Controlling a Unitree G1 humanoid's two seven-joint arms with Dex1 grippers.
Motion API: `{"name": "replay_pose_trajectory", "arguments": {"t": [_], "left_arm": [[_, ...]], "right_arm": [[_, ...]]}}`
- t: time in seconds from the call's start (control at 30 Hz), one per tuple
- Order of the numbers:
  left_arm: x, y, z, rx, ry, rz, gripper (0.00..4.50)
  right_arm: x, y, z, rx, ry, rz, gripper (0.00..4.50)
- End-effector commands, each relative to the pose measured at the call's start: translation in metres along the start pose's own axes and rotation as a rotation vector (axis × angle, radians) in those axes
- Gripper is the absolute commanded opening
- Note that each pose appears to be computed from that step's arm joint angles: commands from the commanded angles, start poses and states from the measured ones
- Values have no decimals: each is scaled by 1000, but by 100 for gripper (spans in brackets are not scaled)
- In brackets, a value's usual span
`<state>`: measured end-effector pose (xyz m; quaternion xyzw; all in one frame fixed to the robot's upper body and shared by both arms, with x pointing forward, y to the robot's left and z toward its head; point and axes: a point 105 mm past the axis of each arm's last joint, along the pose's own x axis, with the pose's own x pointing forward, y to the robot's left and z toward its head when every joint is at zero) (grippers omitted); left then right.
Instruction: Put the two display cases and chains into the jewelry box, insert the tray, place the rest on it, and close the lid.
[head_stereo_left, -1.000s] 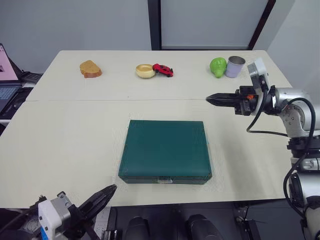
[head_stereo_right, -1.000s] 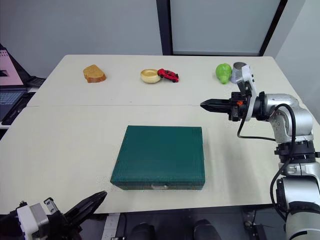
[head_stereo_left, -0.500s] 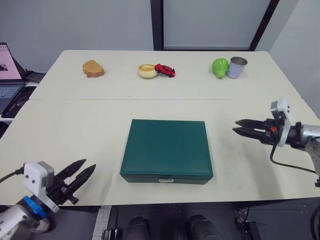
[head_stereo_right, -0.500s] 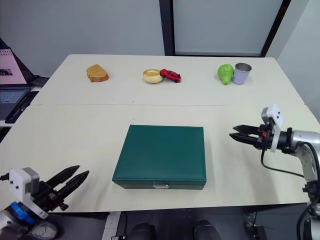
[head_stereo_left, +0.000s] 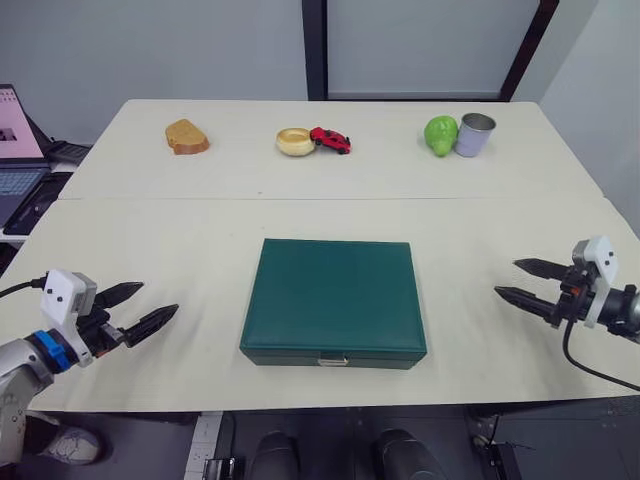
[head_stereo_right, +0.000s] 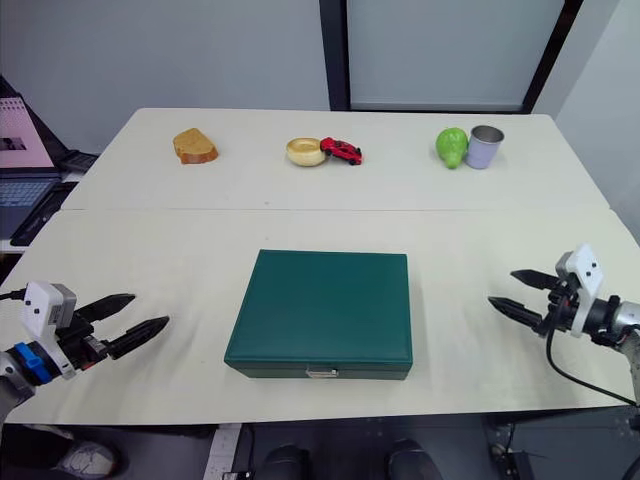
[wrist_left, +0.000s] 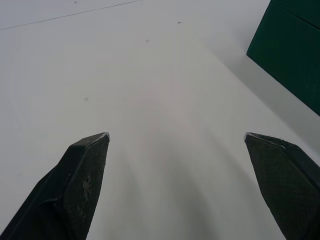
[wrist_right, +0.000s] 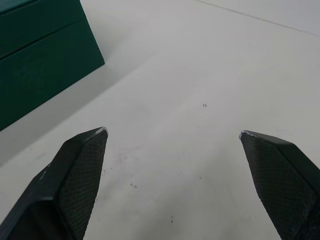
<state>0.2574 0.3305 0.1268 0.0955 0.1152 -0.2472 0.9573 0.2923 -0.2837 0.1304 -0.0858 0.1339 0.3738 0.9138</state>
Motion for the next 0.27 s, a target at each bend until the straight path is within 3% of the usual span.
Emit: {"name": "replay_pose_trajectory", "arguments": {"t": [0.03, 0.27], "left_arm": [[1, 2, 9, 42, 15, -15, 449], [6, -6, 10, 48, 47, -48, 449]], "right_arm": [[-7, -6, 10, -49, -9, -13, 449], [-6, -6, 8, -43, -10, -17, 449]]}}
